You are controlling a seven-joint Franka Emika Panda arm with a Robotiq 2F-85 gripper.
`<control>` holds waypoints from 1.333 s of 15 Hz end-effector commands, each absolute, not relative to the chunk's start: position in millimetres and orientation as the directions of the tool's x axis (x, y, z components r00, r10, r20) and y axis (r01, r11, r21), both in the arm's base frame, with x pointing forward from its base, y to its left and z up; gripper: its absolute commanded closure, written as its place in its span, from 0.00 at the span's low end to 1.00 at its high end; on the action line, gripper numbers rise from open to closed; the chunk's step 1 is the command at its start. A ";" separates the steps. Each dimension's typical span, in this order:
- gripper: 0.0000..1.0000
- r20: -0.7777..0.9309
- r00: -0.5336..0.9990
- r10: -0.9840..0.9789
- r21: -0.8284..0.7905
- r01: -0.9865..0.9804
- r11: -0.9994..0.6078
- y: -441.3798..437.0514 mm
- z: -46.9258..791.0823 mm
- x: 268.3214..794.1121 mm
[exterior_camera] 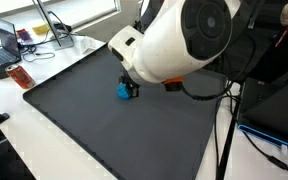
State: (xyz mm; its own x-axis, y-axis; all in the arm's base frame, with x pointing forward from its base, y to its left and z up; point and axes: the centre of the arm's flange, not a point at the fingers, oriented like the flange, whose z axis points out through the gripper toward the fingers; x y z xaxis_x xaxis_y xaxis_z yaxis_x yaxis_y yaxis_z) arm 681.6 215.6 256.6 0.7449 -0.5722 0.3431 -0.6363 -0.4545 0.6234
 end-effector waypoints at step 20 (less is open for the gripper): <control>0.97 0.364 0.732 -0.576 0.649 -0.643 -0.407 214.9 243.7 712.4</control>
